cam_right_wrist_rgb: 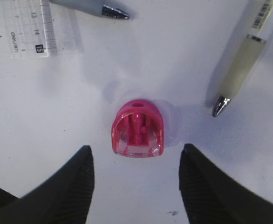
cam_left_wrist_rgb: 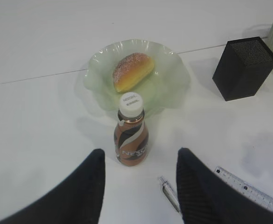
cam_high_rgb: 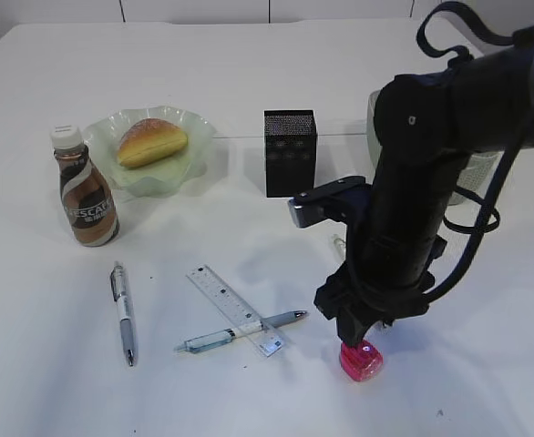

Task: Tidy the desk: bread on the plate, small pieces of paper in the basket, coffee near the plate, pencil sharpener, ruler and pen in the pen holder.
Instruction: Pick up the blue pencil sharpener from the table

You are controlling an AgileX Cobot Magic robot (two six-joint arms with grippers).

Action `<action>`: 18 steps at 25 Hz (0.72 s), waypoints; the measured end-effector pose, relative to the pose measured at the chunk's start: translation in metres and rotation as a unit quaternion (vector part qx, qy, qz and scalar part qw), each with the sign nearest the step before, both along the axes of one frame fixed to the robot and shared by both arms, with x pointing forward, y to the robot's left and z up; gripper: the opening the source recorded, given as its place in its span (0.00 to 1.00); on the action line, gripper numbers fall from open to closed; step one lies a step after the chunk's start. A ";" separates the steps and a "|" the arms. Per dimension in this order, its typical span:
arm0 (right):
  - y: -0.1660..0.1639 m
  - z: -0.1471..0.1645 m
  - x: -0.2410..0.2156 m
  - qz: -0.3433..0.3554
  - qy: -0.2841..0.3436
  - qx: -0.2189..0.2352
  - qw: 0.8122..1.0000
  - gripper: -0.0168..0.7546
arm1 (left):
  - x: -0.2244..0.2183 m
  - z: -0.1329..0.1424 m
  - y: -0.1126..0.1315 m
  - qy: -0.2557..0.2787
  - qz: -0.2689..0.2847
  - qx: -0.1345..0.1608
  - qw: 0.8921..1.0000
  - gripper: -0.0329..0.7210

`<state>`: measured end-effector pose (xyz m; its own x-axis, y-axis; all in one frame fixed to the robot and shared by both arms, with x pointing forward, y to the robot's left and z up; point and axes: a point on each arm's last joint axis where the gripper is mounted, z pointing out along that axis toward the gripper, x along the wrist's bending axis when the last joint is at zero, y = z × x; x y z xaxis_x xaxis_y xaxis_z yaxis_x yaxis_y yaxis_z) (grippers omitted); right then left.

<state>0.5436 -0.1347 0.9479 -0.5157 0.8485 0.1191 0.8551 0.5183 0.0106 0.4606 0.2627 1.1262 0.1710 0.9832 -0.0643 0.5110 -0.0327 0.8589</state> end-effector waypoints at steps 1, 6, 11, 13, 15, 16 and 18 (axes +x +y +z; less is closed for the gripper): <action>0.000 0.000 0.000 0.001 -0.001 -0.002 1.000 0.61 | 0.000 0.000 0.000 0.000 0.000 0.000 1.000 0.50; -0.001 0.000 0.000 0.002 0.002 -0.005 1.000 0.61 | 0.000 0.000 0.000 0.000 0.000 0.000 1.000 0.50; -0.001 0.000 0.000 -0.011 0.002 -0.006 1.000 0.62 | 0.000 0.000 0.000 0.000 0.000 0.000 1.000 0.50; -0.001 0.000 0.000 -0.011 0.002 -0.006 1.000 0.62 | 0.000 0.000 0.000 0.000 0.000 0.000 1.000 0.50; 0.000 0.000 0.002 -0.021 -0.010 -0.001 1.000 0.65 | 0.000 0.000 0.000 0.000 0.000 0.000 1.000 0.50; 0.000 0.000 0.002 -0.022 -0.010 0.000 1.000 0.66 | 0.000 0.000 0.000 0.000 0.000 0.000 1.000 0.50; 0.000 0.000 0.002 -0.022 -0.010 0.000 1.000 0.68 | 0.000 0.000 0.000 0.000 0.000 0.000 1.000 0.50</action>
<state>0.5460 -0.1345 0.9476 -0.4805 0.8703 0.1083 0.8766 0.4805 0.0279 0.4606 0.2627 1.1262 0.1710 0.9832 -0.0643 0.5110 -0.0327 0.8589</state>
